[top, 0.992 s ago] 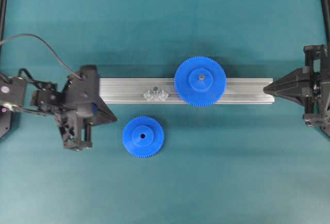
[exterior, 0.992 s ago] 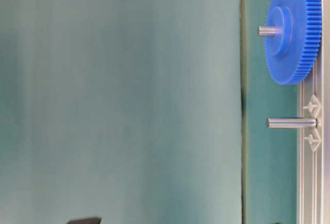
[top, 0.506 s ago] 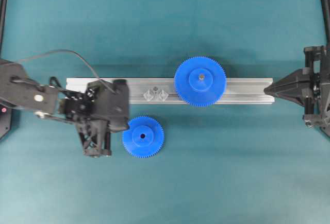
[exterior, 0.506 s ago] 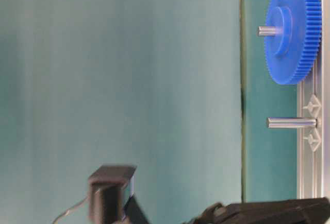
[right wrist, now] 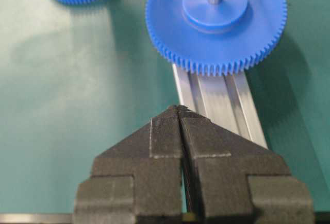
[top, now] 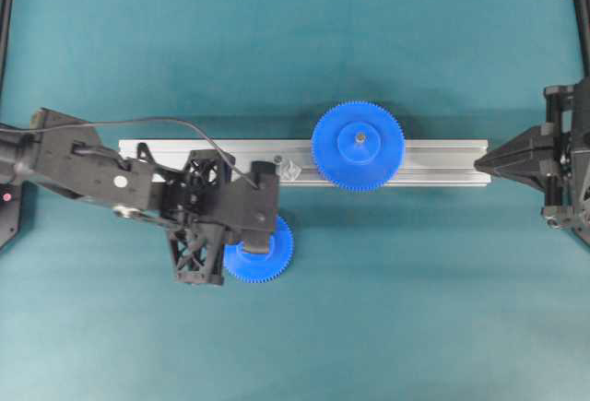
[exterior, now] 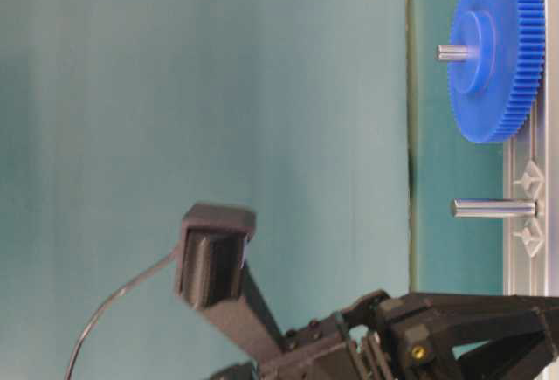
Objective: Find the location of the shaft and insert the small gear.
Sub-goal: 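Lower the left gripper over the small blue gear's hub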
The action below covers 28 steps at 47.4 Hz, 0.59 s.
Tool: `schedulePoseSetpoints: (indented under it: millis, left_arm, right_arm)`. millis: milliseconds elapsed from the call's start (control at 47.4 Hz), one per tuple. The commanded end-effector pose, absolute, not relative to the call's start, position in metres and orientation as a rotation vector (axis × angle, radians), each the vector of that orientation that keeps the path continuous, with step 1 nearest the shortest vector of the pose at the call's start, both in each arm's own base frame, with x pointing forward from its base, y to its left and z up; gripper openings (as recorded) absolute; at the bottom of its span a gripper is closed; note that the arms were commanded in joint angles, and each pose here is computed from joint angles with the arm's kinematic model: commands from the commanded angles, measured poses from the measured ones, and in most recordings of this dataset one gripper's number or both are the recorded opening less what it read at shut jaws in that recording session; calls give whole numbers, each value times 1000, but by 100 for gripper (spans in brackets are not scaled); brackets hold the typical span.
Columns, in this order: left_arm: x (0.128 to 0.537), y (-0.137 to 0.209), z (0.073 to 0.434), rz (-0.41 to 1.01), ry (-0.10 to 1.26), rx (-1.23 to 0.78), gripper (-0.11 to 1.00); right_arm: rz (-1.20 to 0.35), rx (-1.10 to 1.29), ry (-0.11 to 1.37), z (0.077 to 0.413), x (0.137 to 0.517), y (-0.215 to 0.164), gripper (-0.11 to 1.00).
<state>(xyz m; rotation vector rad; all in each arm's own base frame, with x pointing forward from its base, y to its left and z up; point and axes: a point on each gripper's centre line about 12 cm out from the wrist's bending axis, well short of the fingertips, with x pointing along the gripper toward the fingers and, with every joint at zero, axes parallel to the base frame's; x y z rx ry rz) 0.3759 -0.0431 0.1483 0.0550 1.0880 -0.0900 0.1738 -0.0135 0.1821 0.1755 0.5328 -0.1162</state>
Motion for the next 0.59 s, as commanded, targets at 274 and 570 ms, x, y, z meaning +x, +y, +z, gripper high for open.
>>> schedulePoseSetpoints:
  millis: [274,570]
  left_arm:
    - [400,-49,163,-97,1118,68,0]
    - [408,-50,163,-92,1184,71,0]
  right_arm:
    - [-121,182,528,184,176,-14,-1]
    - [-121,181,532,181,175,-14,-1]
